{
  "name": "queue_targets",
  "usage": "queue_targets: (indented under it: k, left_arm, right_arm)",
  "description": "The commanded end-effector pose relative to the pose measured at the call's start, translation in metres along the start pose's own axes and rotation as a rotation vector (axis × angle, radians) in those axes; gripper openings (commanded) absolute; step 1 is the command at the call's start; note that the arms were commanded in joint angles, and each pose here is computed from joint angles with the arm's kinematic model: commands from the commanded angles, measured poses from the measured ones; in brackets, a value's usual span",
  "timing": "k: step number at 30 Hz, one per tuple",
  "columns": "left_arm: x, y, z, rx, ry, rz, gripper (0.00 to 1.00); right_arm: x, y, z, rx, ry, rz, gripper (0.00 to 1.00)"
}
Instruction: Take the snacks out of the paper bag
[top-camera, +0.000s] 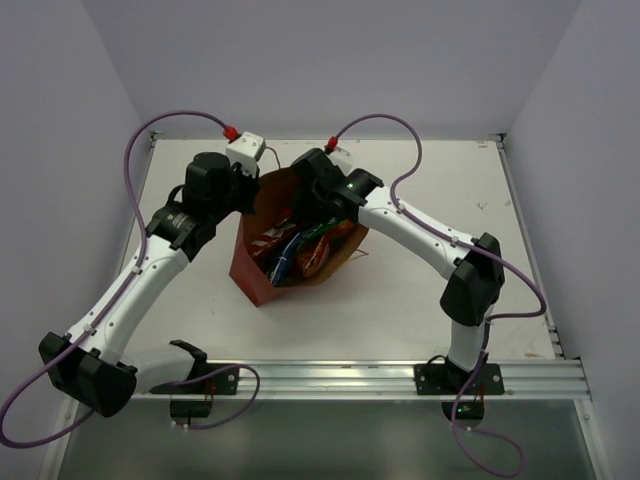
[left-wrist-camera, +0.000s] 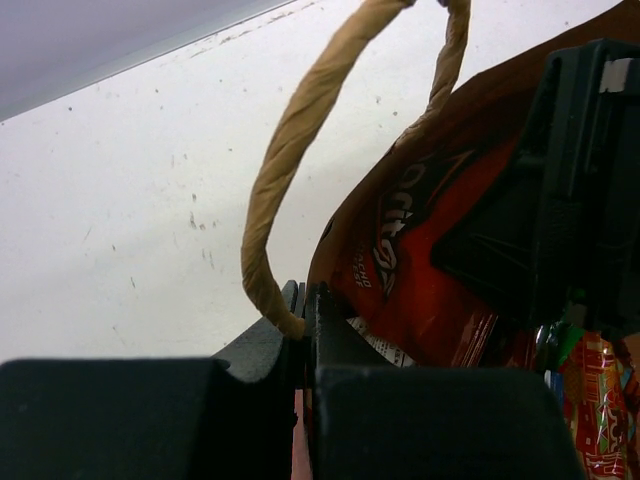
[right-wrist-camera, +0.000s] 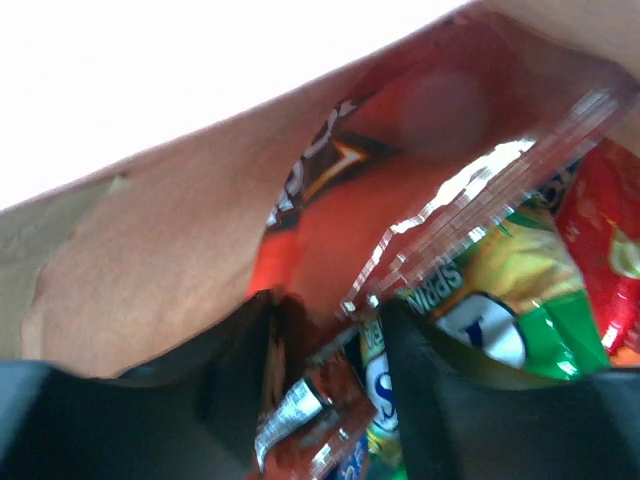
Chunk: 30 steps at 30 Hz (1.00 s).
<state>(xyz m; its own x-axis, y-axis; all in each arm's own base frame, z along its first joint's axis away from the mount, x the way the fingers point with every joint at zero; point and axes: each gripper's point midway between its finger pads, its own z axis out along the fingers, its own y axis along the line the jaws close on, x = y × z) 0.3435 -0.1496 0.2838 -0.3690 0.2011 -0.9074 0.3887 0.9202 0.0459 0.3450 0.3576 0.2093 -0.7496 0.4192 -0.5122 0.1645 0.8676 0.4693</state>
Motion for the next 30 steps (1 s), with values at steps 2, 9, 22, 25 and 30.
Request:
queue_targets:
  k: [2, 9, 22, 25, 30]
  left_arm:
    - [-0.036, 0.001, -0.018, 0.003, -0.129, -0.034, 0.00]
    - [-0.028, 0.002, -0.015, -0.008, -0.103, -0.051, 0.00]
    - [-0.024, 0.011, -0.003, -0.070, -0.054, -0.090, 0.00]
    - [-0.026, 0.013, -0.001, -0.082, -0.052, -0.089, 0.00]
    - [-0.026, 0.016, 0.002, -0.098, -0.042, -0.086, 0.00]
  right_arm:
    - [-0.018, 0.014, 0.003, -0.020, -0.060, 0.074, 0.42]
    - [-0.029, 0.026, -0.013, -0.109, -0.099, 0.050, 0.00]
    - [-0.081, 0.090, -0.183, -0.602, -0.229, -0.113, 0.00]
    - [-0.091, 0.098, -0.231, -0.714, -0.260, -0.152, 0.00]
    - [-0.123, 0.083, -0.313, -0.798, -0.424, -0.203, 0.00]
